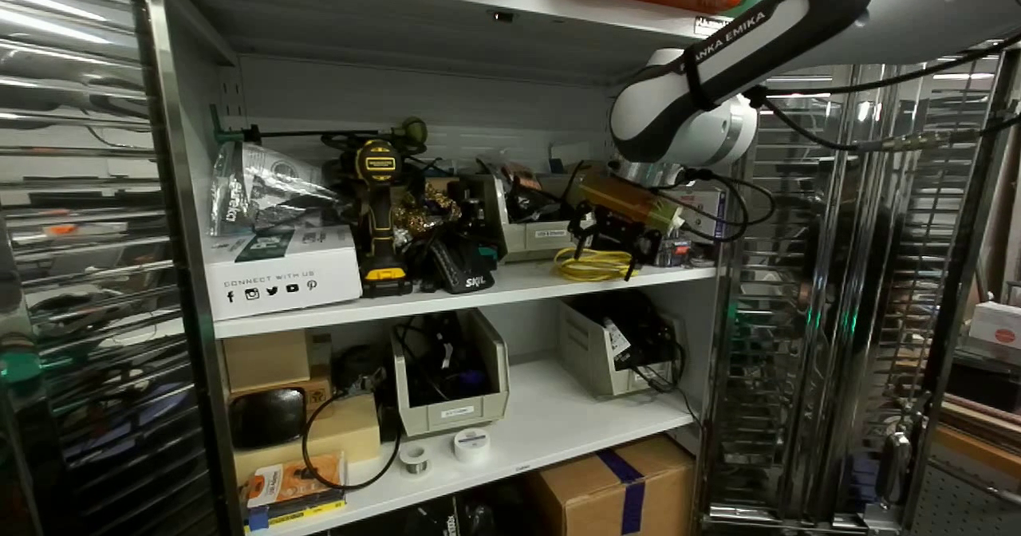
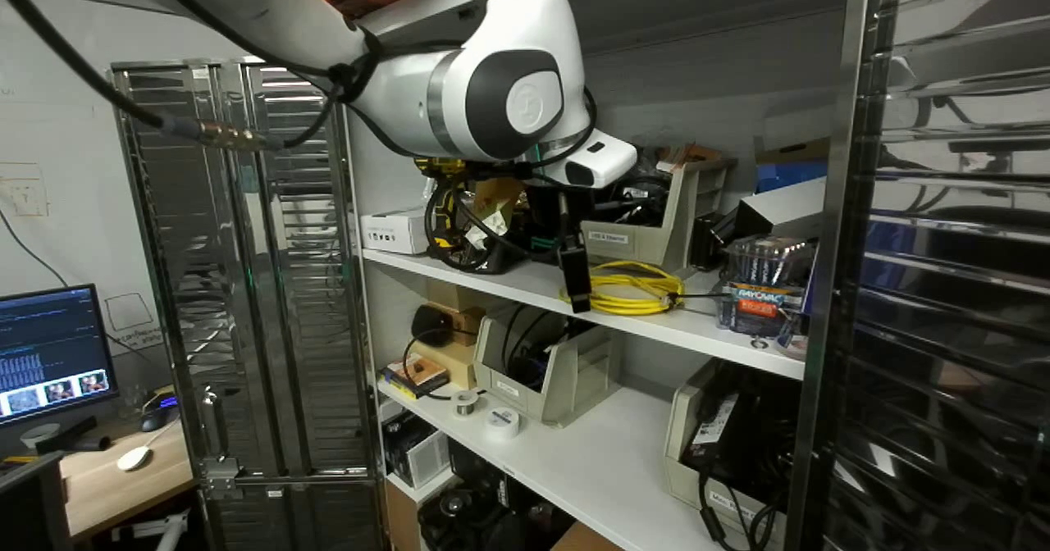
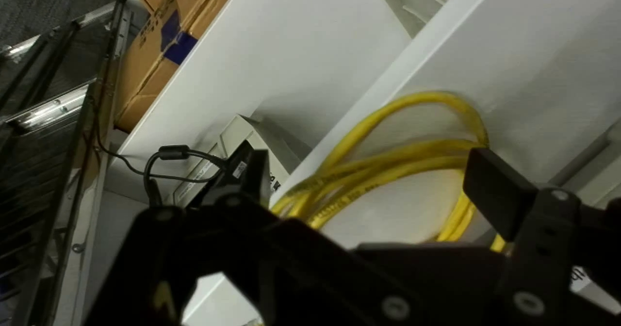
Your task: Pick up the yellow cable and put it in the tool box
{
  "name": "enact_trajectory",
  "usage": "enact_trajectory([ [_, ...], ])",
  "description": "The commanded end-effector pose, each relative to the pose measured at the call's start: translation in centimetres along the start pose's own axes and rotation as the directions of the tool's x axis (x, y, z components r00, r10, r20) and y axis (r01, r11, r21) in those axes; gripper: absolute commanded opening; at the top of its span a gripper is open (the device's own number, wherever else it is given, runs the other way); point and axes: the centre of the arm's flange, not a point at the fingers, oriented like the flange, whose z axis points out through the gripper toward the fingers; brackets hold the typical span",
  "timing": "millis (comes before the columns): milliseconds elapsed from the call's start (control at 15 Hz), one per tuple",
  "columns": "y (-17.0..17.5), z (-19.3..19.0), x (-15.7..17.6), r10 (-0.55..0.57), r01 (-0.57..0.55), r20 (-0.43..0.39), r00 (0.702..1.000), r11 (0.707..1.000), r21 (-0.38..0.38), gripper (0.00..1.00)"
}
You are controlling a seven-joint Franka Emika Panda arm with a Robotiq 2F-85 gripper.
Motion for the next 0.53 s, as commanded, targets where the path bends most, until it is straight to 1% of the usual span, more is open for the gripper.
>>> enact_trajectory([
  [0,-1.5,-2.1,0.5,0.007,-0.007,-0.020,1.000,1.000,0.008,1.00],
  [133,-0.8,-2.2,0.6,0.014,-0.014,-0.007,1.000,1.000,-0.007,1.00],
  [333,0.9,-1.2,1.1,0.039,-0.037,0.030,0.999,0.998,-0.055,1.00],
  [467,1.8,-0.8,1.7,0.056,-0.053,0.039,0.998,0.996,-0.078,1.00],
])
